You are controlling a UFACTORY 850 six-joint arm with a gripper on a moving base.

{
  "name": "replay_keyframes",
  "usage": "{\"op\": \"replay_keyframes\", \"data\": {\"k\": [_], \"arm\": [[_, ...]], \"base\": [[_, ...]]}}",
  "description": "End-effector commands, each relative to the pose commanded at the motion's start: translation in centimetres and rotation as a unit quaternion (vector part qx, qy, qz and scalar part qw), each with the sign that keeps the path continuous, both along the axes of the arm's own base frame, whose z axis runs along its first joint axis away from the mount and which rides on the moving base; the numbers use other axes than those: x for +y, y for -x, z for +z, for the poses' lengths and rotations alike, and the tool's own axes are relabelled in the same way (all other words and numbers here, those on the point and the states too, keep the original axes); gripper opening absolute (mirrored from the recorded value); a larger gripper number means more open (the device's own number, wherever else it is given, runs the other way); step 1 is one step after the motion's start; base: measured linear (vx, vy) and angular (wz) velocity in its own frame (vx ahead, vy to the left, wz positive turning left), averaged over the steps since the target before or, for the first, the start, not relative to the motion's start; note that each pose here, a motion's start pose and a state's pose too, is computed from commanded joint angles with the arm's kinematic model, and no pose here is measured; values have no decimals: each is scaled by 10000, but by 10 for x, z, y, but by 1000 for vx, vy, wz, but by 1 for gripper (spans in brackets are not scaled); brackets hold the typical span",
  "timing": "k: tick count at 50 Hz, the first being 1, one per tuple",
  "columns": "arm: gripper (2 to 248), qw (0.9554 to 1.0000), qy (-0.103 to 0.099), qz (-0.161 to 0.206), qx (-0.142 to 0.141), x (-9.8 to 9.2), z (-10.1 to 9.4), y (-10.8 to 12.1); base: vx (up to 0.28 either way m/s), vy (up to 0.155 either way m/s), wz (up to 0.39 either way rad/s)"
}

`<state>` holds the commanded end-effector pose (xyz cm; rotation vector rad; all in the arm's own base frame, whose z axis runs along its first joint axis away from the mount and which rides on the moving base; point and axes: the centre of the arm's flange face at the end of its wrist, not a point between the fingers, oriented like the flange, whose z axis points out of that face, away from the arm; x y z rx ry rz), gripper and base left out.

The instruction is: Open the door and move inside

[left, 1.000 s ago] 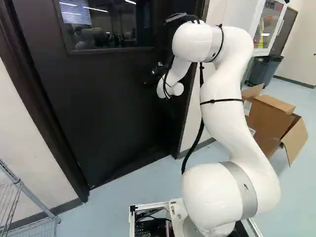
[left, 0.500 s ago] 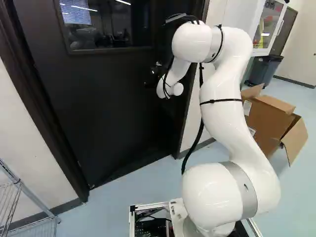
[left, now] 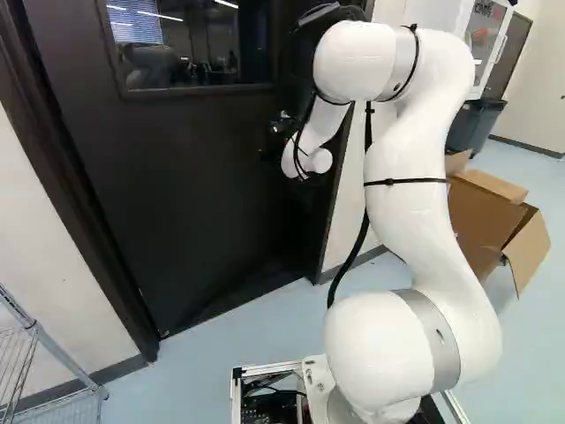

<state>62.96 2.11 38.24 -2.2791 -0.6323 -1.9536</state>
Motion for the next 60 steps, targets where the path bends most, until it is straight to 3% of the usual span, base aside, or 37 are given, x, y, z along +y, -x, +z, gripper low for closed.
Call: {"op": "replay_keyframes", "data": {"k": [38,60], "arm": [[247,9957,-332,-750,420,-11,9,75],[247,9925,-454,-1000,534,-14,13,118]], "base": [[0,0,0],[0,0,0]]}}
